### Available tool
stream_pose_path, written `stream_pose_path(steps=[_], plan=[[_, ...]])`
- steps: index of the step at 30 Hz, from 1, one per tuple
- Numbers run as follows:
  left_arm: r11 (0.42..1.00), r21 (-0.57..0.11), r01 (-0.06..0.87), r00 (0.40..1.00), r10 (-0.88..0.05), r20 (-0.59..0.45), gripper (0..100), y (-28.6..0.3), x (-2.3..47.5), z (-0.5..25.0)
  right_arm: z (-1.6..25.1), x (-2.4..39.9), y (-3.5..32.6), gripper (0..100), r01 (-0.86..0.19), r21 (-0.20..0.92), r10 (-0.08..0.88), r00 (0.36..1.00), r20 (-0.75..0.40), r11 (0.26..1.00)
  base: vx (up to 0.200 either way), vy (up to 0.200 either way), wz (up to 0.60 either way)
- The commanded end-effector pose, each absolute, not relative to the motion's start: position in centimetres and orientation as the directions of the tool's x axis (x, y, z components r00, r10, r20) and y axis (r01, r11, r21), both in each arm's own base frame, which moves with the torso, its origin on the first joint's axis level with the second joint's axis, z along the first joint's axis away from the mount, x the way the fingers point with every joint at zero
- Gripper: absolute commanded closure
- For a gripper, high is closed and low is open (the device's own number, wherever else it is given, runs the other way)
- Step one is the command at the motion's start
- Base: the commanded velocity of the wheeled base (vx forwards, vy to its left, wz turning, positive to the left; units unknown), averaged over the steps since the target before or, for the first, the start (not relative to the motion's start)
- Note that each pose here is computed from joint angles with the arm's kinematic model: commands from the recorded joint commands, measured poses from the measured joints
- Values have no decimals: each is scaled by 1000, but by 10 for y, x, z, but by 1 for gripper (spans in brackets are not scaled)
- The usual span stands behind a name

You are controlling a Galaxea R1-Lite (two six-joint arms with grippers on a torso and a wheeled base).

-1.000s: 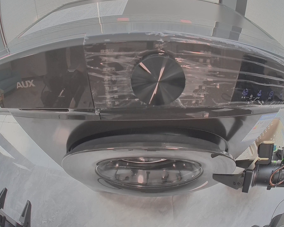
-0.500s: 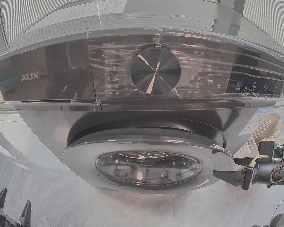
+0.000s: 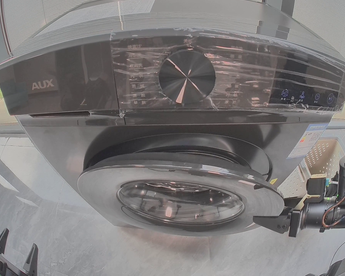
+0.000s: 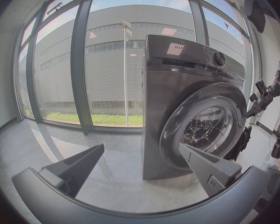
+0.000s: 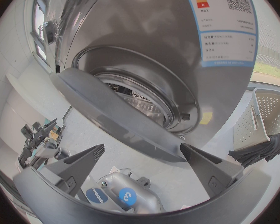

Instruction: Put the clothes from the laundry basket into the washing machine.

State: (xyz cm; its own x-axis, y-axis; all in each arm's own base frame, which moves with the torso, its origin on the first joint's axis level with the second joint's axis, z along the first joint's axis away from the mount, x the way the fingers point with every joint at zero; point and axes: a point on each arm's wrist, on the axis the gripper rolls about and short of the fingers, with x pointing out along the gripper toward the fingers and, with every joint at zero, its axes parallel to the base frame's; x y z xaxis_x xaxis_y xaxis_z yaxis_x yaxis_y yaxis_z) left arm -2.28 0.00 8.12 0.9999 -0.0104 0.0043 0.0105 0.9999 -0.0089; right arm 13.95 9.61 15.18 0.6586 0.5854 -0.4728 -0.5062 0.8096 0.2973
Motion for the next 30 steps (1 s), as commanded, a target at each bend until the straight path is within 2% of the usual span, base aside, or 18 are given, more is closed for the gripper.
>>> stream_pose_path(steps=[1,5,8,14,21,27,30], plan=[[1000,-9,11,1000,-11,6,0,0,-23,76,145,122,85,0,-540,294,612,640,-466,788,0,0,0],[1000,-8,11,1000,-11,6,0,0,-23,76,148,125,86,0,-543,295,616,641,-458,786,0,0,0],[1000,-9,11,1000,-11,6,0,0,-23,76,157,137,90,0,-533,296,609,660,-441,793,-200,0,0],[1000,-11,9,1000,-9,6,0,0,-23,76,153,155,101,0,-527,284,594,645,-481,801,-200,0,0],[1000,-11,9,1000,-9,6,0,0,-23,76,148,150,101,0,-541,283,604,624,-496,792,0,0,0],[1000,-9,11,1000,-11,6,0,0,-23,76,147,131,91,0,-591,302,657,598,-459,748,0,0,0],[1000,-6,11,1000,-11,6,0,0,-23,76,150,133,91,0,-594,299,660,609,-439,747,0,0,0]])
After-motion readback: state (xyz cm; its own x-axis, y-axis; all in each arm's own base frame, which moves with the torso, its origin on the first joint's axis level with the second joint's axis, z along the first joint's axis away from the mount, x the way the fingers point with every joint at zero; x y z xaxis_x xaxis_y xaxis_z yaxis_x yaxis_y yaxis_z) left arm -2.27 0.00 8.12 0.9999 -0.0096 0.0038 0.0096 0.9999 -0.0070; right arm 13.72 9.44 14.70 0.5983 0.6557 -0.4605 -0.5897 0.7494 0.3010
